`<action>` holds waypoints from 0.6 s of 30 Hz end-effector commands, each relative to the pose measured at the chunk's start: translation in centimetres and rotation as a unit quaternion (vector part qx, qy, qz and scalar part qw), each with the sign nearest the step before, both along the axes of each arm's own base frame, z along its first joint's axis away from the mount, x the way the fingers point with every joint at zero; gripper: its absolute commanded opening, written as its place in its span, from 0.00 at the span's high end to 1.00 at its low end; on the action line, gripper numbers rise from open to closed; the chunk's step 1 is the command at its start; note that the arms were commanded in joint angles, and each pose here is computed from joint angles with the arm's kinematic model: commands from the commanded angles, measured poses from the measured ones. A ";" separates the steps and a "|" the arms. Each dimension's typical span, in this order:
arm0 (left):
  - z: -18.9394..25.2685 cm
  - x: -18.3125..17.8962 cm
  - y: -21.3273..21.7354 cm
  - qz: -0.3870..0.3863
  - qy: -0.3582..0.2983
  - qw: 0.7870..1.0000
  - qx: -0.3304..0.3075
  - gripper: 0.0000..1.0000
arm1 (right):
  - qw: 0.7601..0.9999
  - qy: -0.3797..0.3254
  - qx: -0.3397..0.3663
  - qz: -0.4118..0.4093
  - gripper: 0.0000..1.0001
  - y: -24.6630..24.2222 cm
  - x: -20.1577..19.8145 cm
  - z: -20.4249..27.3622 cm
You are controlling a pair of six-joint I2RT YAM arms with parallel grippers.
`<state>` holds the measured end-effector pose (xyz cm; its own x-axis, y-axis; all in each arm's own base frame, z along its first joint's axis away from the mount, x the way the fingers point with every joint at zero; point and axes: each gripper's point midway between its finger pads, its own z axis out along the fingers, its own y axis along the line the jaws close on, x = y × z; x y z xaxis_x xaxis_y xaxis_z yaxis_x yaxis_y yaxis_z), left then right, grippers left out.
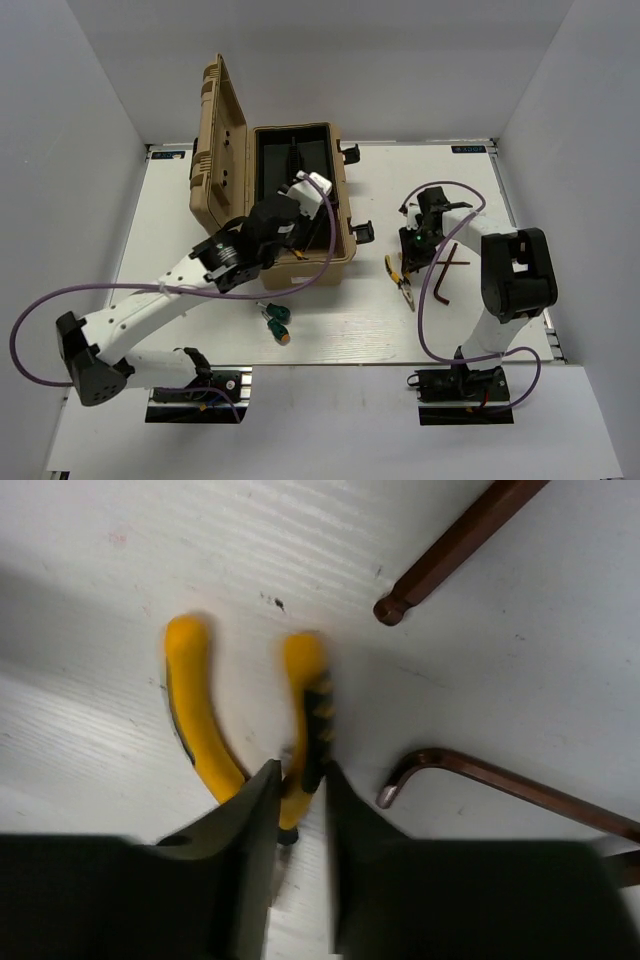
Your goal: Sort the tools into containers
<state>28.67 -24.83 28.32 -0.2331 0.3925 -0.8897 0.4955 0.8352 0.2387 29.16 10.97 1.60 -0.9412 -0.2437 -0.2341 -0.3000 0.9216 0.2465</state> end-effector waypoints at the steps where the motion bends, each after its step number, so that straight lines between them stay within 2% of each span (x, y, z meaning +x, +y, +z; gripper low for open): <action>1: -0.1 -2.2 0.3 -0.015 0.029 0.999 -0.044 0.39 | 1.000 0.007 -0.016 -0.012 0.80 -0.2 0.1 -1.0; 2: -0.2 -2.7 0.2 -0.024 0.035 0.998 -0.054 0.38 | 1.000 0.011 -0.012 -0.013 0.92 -0.1 0.0 -1.1; 3: -0.2 -3.8 0.2 -0.044 0.042 0.996 -0.068 0.36 | 1.000 0.016 -0.009 -0.015 1.00 -0.1 -0.2 -0.9; 7: -0.7 -6.4 -0.5 -0.109 0.063 0.989 -0.081 0.36 | 1.000 -0.001 0.000 -0.022 1.00 -0.4 0.1 1.3; 10: -2.0 -9.4 -1.8 -0.198 0.093 0.973 -0.078 0.36 | 0.996 -0.092 0.001 -0.016 1.00 -1.1 1.6 6.6; 12: -2.7 -10.6 -1.7 -0.221 0.099 0.967 -0.077 0.36 | 0.991 -0.136 -0.003 0.000 1.00 -1.4 2.6 8.9; 16: -4.8 -12.2 -1.3 -0.237 0.134 0.960 -0.063 0.39 | 0.971 -0.233 0.035 0.047 1.00 0.0 3.7 18.2; 17: -5.6 -12.2 -1.1 -0.230 0.142 0.961 -0.060 0.39 | 0.967 -0.237 0.069 0.065 1.00 1.2 3.5 19.4; 18: -5.9 -12.6 -1.1 -0.234 0.148 0.959 -0.054 0.40 | 0.954 -0.276 0.088 0.075 1.00 2.1 4.4 23.1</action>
<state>17.94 -26.01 23.55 -0.2794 0.3977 -0.8739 0.8242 0.5662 -0.0059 33.02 10.69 17.21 -0.7597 -0.2602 -0.5960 -0.4242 0.8929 0.1508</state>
